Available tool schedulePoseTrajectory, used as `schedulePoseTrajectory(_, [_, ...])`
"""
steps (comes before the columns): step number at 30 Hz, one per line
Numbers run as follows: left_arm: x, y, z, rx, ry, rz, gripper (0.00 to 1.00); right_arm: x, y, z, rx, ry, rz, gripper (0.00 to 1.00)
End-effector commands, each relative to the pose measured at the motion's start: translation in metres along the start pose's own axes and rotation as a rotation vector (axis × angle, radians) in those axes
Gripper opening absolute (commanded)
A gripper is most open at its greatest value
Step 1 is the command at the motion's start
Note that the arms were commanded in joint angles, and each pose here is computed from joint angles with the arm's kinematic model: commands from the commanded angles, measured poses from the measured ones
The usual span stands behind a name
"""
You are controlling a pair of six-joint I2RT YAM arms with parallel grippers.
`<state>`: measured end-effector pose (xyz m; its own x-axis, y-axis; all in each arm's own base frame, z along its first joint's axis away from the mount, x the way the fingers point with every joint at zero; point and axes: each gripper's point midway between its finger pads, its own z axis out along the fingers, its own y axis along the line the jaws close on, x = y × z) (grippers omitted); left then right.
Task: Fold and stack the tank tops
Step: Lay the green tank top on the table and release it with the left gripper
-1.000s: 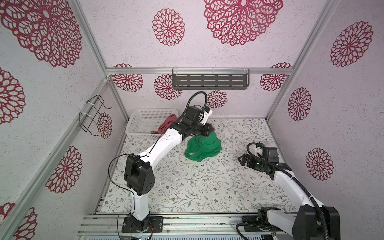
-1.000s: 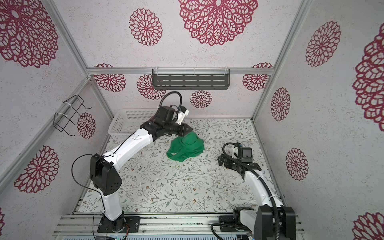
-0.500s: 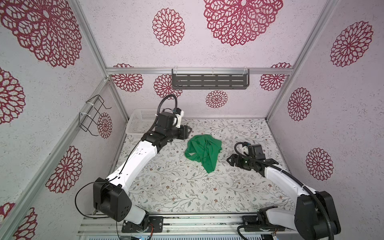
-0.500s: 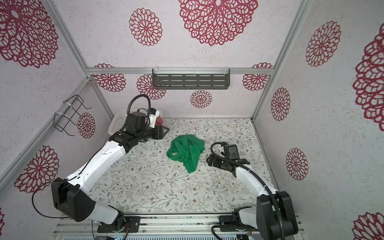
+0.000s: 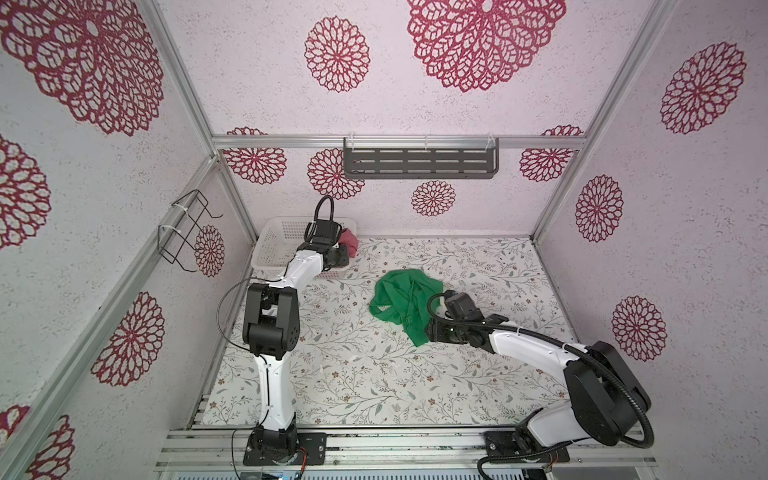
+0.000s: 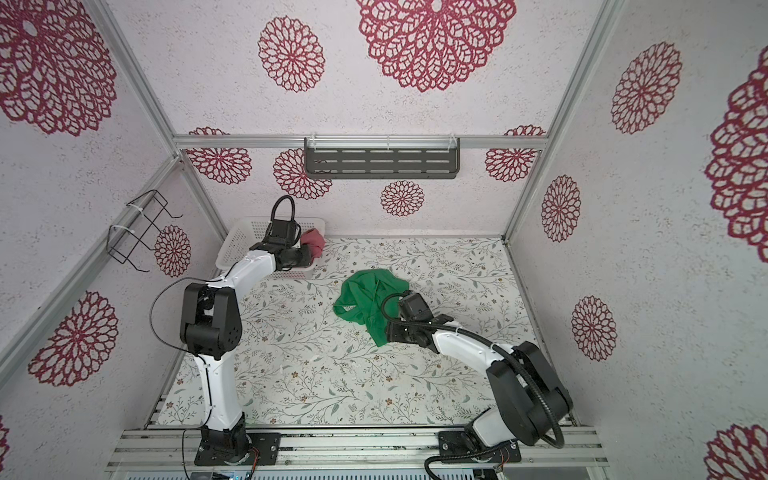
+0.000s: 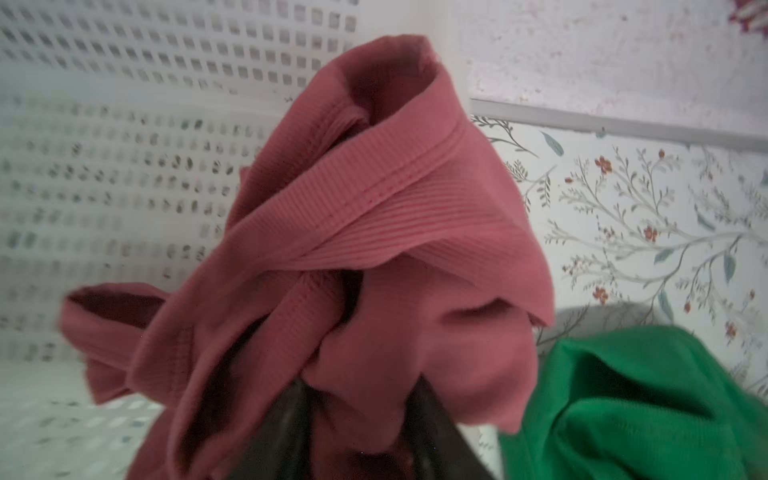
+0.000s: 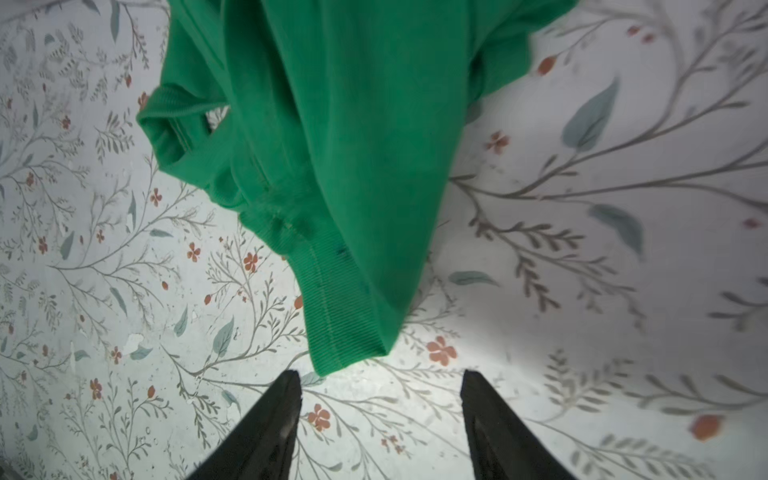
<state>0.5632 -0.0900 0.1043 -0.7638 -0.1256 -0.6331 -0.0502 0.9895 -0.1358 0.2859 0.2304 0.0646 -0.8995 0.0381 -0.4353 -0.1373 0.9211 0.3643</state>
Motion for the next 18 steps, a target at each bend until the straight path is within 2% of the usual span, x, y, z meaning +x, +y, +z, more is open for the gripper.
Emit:
schedulePoseTrajectory(1, [-0.016, 0.021, 0.0, -0.023, -0.038, -0.068, 0.11, -0.003, 0.021, 0.01, 0.0, -0.026, 0.016, 0.63])
schedulePoseTrajectory(2, [-0.017, 0.027, 0.001, -0.031, -0.037, -0.077, 0.02, 0.001, 0.022, 0.016, 0.011, -0.01, 0.017, 0.62])
schedulePoseTrajectory(3, [-0.018, 0.033, 0.002, -0.046, -0.035, -0.082, 0.0, 0.005, 0.022, 0.02, 0.022, 0.005, 0.019, 0.58])
schedulePoseTrajectory(8, [-0.029, 0.085, -0.017, -0.166, -0.063, -0.109, 0.0, 0.019, 0.007, 0.029, 0.1, 0.04, 0.038, 0.37])
schedulePoseTrajectory(9, [-0.032, 0.092, -0.024, -0.184, -0.075, -0.109, 0.09, 0.019, 0.002, 0.028, 0.118, 0.035, 0.038, 0.32])
schedulePoseTrajectory(10, [-0.035, 0.097, -0.031, -0.199, -0.086, -0.101, 0.31, 0.019, -0.003, 0.026, 0.147, 0.025, 0.032, 0.24])
schedulePoseTrajectory(11, [-0.037, 0.099, -0.038, -0.214, -0.095, -0.088, 0.49, 0.017, -0.008, 0.023, 0.173, 0.016, 0.024, 0.16])
schedulePoseTrajectory(12, [-0.04, 0.101, -0.045, -0.226, -0.107, -0.078, 0.58, 0.016, -0.013, 0.021, 0.195, 0.011, 0.016, 0.09])
schedulePoseTrajectory(14, [-0.044, 0.096, -0.062, -0.223, -0.131, -0.066, 0.67, 0.013, -0.023, 0.013, 0.224, -0.002, 0.011, 0.0])
schedulePoseTrajectory(15, [-0.041, 0.094, -0.065, -0.227, -0.129, -0.06, 0.69, 0.011, -0.029, 0.008, 0.231, -0.005, 0.014, 0.0])
schedulePoseTrajectory(16, [-0.05, 0.088, -0.088, -0.225, -0.175, -0.053, 0.7, 0.011, -0.037, 0.001, 0.241, -0.009, 0.021, 0.0])
schedulePoseTrajectory(18, [-0.049, 0.078, -0.108, -0.217, -0.204, -0.044, 0.71, 0.01, -0.056, -0.015, 0.274, -0.021, 0.022, 0.0])
